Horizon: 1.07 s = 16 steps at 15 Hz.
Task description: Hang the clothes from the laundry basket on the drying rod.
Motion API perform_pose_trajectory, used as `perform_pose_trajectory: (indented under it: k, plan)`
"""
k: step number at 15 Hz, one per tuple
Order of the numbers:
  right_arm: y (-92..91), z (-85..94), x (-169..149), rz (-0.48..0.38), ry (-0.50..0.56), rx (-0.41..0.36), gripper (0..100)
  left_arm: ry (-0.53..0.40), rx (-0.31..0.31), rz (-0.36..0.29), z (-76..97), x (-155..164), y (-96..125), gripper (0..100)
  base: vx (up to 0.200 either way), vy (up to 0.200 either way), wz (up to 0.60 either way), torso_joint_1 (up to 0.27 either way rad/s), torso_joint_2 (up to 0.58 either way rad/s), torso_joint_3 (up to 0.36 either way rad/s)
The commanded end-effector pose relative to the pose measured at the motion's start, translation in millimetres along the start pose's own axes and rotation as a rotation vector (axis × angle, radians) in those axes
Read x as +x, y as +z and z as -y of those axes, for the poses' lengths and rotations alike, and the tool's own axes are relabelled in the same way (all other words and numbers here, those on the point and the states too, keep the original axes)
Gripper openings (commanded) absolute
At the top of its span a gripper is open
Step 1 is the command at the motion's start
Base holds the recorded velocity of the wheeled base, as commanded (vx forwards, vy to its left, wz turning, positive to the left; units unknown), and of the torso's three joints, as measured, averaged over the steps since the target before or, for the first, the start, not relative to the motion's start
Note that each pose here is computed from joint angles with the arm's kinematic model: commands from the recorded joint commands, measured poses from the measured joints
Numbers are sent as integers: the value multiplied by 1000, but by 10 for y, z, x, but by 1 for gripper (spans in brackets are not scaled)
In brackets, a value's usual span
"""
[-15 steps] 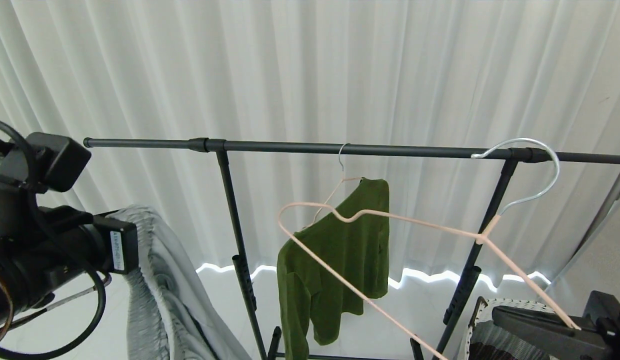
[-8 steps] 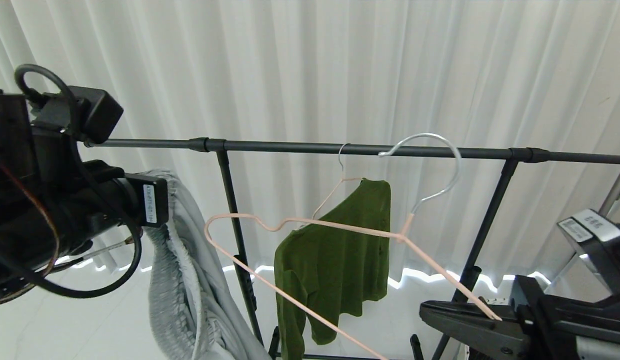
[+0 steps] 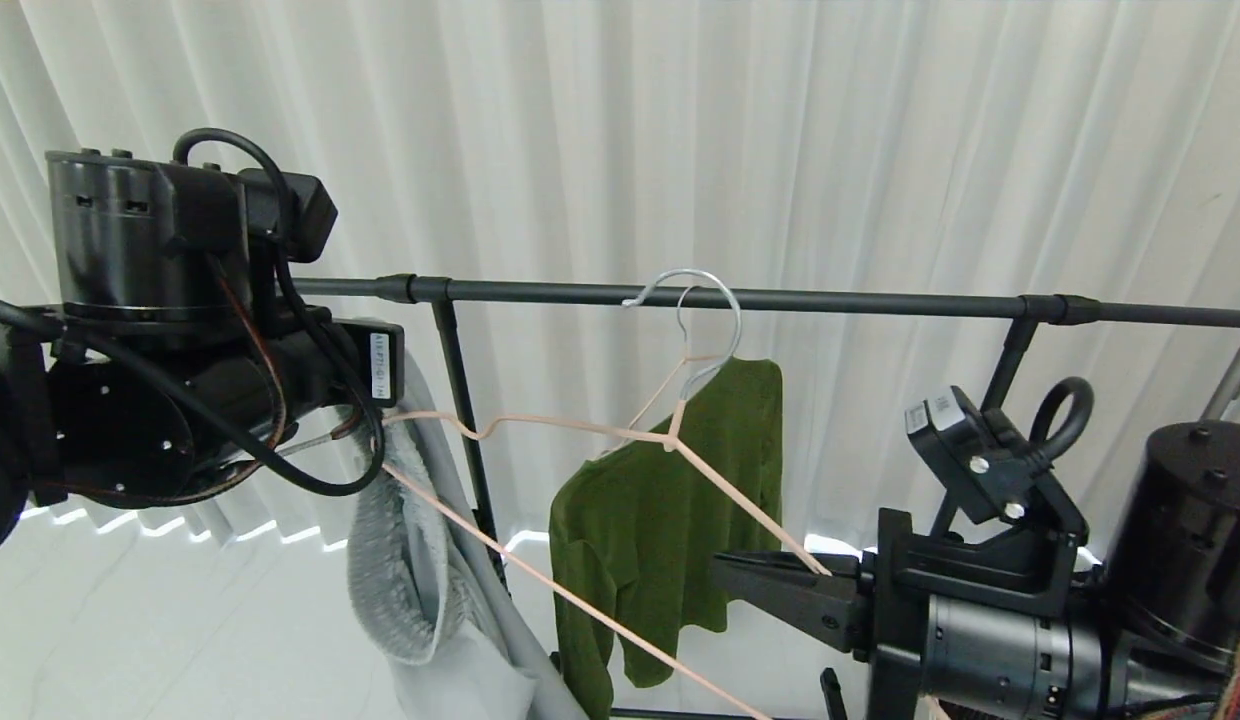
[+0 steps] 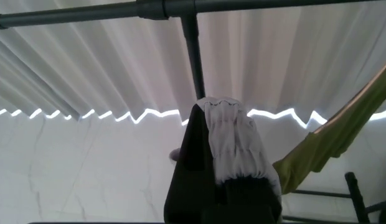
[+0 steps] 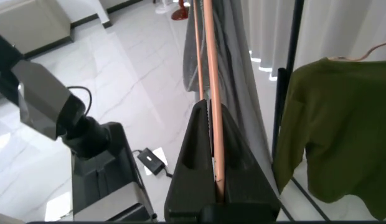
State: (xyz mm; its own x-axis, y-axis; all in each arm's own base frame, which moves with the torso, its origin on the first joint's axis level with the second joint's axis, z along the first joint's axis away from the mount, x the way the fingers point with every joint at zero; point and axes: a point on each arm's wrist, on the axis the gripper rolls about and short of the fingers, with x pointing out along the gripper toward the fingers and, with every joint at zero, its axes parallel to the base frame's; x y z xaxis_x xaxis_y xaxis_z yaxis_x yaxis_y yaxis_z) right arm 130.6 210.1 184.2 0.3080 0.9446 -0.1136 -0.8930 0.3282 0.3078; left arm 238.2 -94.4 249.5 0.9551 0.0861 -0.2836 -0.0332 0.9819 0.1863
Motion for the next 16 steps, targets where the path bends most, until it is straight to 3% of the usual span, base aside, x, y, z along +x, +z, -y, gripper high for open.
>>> perform_pose_trajectory:
  k: [1, 6, 10, 13, 16]
  plan:
    - [-8, 30, 79, -9, -6, 15, 0, 3, 3, -9, 17, 45, -8, 0, 0, 0, 0, 0, 0, 0]
    - [127, 169, 353, 58, -125, 98, 0, 86, 2, -17, 22, 82, -8, 0, 0, 0, 0, 0, 0, 0]
    - [169, 171, 456, 71, -122, 100, 0, 110, 1, -17, 38, 99, 4, 0, 0, 0, 0, 0, 0, 0]
    - [107, 50, 488, 47, -80, 113, 0, 104, -58, -7, 92, 150, 52, 0, 0, 0, 0, 0, 0, 0]
    - [26, 66, 537, 20, -82, 123, 0, 102, -75, 2, 93, 145, 78, 0, 0, 0, 0, 0, 0, 0]
